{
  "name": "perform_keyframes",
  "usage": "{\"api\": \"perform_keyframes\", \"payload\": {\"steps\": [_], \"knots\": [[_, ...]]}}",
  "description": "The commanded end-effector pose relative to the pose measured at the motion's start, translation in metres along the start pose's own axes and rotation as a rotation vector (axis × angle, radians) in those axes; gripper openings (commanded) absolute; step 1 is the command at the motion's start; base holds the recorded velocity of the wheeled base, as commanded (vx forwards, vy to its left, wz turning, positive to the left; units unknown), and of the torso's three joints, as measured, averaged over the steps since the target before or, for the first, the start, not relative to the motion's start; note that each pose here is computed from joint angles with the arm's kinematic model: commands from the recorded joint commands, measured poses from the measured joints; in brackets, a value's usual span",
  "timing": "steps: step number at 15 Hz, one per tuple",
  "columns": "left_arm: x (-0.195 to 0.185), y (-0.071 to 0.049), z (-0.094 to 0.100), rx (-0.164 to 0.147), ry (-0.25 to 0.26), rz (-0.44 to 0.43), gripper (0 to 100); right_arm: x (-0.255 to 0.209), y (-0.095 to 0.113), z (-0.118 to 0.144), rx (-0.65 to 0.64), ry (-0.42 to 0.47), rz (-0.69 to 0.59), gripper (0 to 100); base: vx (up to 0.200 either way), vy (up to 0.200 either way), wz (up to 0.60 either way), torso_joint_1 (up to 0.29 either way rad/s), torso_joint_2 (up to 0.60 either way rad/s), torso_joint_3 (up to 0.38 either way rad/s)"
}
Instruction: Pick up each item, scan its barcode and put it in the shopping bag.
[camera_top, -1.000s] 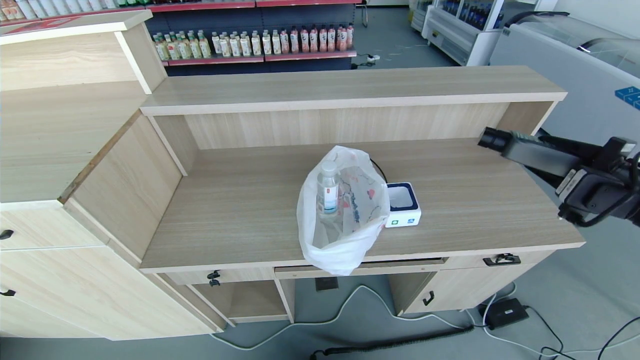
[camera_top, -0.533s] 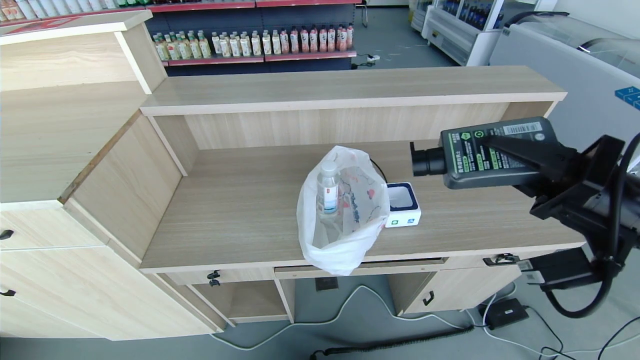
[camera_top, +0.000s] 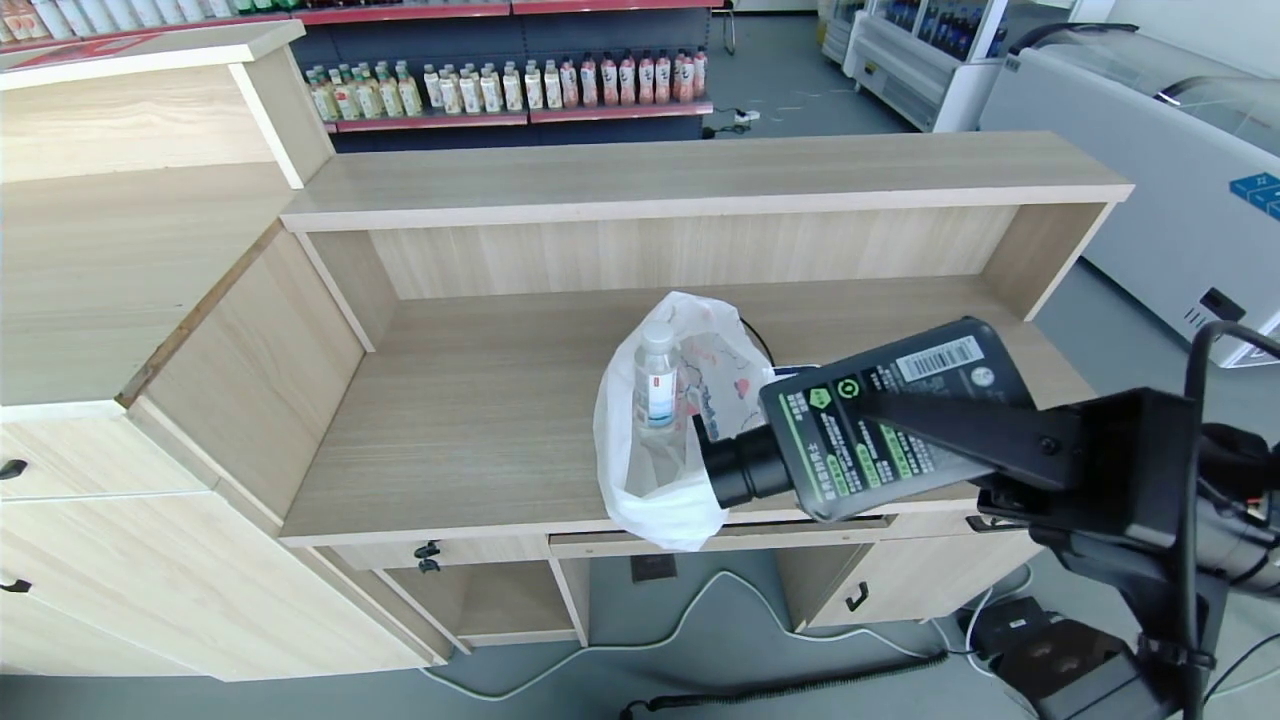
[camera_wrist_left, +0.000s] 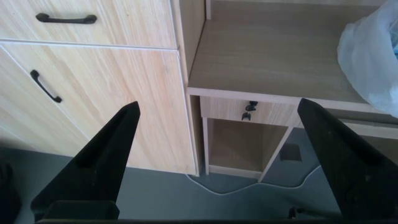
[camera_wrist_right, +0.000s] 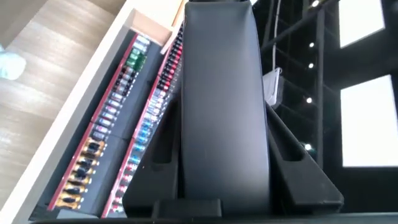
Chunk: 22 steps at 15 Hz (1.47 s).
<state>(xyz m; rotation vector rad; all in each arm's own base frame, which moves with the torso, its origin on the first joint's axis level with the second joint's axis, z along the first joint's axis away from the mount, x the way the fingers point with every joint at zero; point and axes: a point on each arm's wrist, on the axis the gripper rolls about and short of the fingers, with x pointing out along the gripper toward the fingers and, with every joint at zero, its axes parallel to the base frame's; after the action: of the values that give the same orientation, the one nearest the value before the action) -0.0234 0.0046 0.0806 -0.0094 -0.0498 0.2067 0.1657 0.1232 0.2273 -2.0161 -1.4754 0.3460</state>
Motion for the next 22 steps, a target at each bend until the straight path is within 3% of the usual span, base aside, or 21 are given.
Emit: {"api": "perform_keyframes", "payload": {"steps": [1, 4, 8, 12, 19, 22], "knots": [[0.0, 0.0, 0.0, -0.001, -0.001, 0.0, 100, 0.003, -0.012, 0.011, 0.01, -0.045, -0.061, 0, 0.0, 0.0, 0.0, 0.0, 0.0, 0.0], [0.0, 0.0, 0.0, -0.001, -0.001, 0.0, 100, 0.004, -0.023, 0.022, 0.035, -0.124, -0.114, 0, 0.0, 0.0, 0.0, 0.0, 0.0, 0.0], [0.0, 0.0, 0.0, -0.001, -0.001, 0.0, 100, -0.009, -0.032, 0.02, 0.003, -0.126, -0.111, 0, 0.0, 0.0, 0.0, 0.0, 0.0, 0.0], [0.0, 0.0, 0.0, -0.001, -0.001, 0.0, 100, -0.015, -0.036, 0.022, -0.054, -0.157, -0.148, 0, 0.0, 0.0, 0.0, 0.0, 0.0, 0.0], [0.0, 0.0, 0.0, -0.001, -0.001, -0.001, 100, -0.017, -0.035, 0.025, -0.042, -0.19, -0.149, 0, 0.0, 0.0, 0.0, 0.0, 0.0, 0.0], [0.0, 0.0, 0.0, -0.001, -0.001, -0.001, 100, -0.019, -0.035, 0.029, -0.017, -0.244, -0.168, 0, 0.0, 0.0, 0.0, 0.0, 0.0, 0.0]]}}
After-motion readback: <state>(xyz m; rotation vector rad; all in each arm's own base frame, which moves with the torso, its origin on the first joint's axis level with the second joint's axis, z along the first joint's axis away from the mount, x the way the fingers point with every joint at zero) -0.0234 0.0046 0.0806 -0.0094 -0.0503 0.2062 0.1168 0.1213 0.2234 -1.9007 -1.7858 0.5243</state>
